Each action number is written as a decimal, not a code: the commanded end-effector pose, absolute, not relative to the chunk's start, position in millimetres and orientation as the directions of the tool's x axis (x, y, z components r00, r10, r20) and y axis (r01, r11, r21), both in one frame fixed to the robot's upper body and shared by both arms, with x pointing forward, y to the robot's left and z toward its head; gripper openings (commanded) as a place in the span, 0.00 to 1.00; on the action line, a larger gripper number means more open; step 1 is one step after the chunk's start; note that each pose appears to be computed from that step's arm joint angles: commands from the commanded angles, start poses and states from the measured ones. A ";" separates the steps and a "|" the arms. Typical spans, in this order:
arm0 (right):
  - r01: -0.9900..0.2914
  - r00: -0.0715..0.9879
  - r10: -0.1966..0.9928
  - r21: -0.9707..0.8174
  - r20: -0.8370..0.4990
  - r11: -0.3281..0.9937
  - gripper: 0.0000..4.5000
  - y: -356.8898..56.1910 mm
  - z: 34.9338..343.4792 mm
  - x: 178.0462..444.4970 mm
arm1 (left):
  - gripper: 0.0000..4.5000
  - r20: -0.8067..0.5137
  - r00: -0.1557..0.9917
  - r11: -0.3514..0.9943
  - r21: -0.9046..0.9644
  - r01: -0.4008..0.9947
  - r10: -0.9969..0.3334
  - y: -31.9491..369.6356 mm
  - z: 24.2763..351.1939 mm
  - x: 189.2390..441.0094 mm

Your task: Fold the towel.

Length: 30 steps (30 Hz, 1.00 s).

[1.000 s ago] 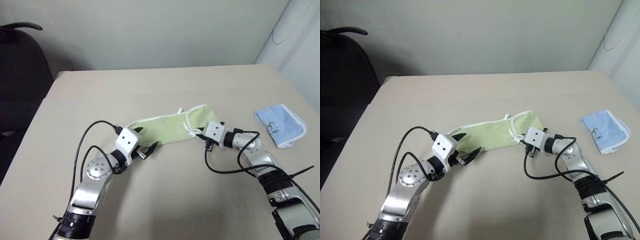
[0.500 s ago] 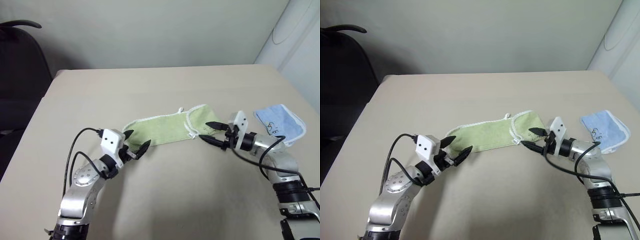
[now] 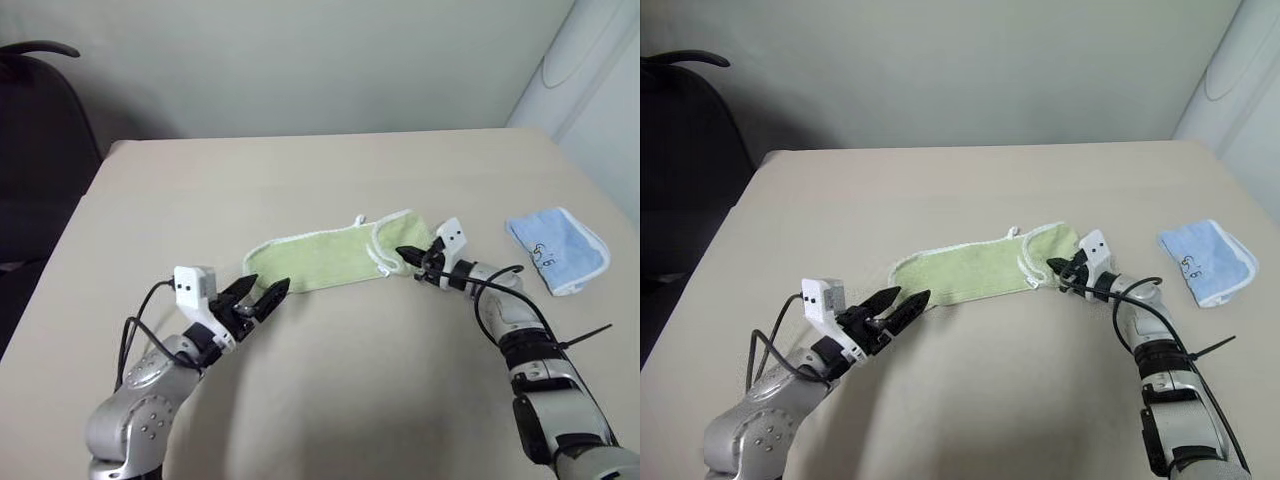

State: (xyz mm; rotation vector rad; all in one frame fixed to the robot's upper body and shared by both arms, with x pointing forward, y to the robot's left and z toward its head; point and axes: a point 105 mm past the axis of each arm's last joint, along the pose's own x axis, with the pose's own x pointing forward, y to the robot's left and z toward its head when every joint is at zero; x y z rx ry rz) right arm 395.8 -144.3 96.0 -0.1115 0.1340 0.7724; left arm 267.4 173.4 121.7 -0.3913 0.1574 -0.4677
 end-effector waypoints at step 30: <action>-0.661 0.746 0.665 -0.100 0.010 0.743 0.00 -133.9 131.3 401.3 | 0.85 -0.364 0.891 0.508 -0.841 -0.189 -0.271 170.6 77.9 327.3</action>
